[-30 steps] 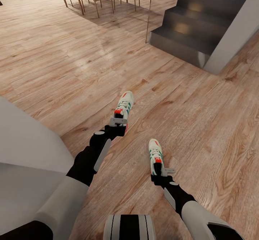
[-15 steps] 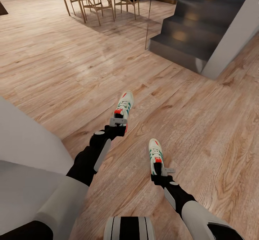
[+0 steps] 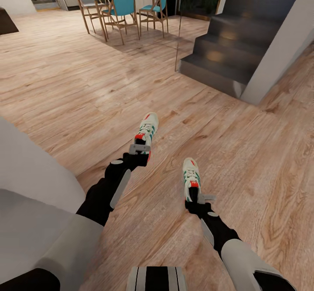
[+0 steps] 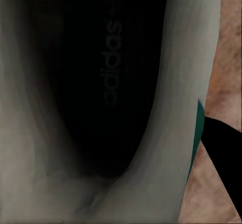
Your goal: Pick up the two gym shoes and the two sandals from the corridor floor and place them onto the hallstand (shoe rack) in the corridor, making sure they are on the rack and not on the floor. Arrange them so the two gym shoes are next to each other and the two sandals are next to each other.
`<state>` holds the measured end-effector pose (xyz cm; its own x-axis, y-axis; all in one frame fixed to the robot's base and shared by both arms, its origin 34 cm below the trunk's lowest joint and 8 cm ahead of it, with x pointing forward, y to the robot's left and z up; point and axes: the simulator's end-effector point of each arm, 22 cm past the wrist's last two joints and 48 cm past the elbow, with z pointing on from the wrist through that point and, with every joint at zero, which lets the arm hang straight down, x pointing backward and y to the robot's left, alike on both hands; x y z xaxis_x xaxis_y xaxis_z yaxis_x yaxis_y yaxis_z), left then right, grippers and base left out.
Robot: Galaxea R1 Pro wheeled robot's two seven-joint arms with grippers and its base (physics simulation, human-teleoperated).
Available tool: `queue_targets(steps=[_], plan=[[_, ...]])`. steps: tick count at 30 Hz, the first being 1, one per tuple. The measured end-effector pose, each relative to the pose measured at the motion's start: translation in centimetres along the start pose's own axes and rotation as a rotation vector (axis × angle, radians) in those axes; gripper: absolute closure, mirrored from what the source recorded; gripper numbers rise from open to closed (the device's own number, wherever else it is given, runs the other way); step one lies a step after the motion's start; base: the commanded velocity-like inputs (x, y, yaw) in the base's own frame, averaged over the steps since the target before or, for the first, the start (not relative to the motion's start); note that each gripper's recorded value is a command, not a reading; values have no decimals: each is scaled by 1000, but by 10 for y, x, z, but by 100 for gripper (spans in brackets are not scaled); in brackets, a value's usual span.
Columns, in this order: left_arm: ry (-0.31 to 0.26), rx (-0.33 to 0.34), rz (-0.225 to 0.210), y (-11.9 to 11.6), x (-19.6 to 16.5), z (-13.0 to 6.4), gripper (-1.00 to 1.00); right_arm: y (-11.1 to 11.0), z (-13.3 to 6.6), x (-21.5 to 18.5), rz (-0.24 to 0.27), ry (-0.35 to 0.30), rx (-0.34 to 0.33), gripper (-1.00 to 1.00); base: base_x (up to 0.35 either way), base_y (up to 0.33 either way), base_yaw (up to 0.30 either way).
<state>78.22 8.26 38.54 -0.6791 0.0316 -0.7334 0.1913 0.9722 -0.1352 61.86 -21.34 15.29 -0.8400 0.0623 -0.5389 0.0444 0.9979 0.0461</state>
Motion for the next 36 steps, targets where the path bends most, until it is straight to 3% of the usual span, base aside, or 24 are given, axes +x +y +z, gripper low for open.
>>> queue_targets(steps=[2,5,11,13,14,17,20,26,36], plan=[[-9,1,2,0,-4,-3,100,-9,-7,-64,3,-129,18,100,0,0,0],[-36,1,3,-2,-15,-9,100,-17,-23,-125,8,-243,36,100,0,0,0],[-66,9,6,-8,-30,-19,100,-33,-72,-227,14,-391,69,100,0,0,0],[-70,10,6,-10,-31,-22,100,-34,-82,-240,16,-411,72,100,0,0,0],[-62,12,3,-11,-25,-24,100,-35,-84,-238,17,-370,75,100,0,0,0],[-54,14,-2,-13,-15,-28,100,-36,-91,-239,20,-330,76,100,0,0,0],[-70,16,-10,-15,-9,-33,100,-38,-104,-254,25,-353,80,100,0,0,-5],[-44,13,-10,-16,7,-39,100,-37,-117,-266,27,-377,78,100,0,0,-162],[-55,9,-1,-18,-2,-52,100,-35,-140,-285,30,-417,73,100,0,0,-291]])
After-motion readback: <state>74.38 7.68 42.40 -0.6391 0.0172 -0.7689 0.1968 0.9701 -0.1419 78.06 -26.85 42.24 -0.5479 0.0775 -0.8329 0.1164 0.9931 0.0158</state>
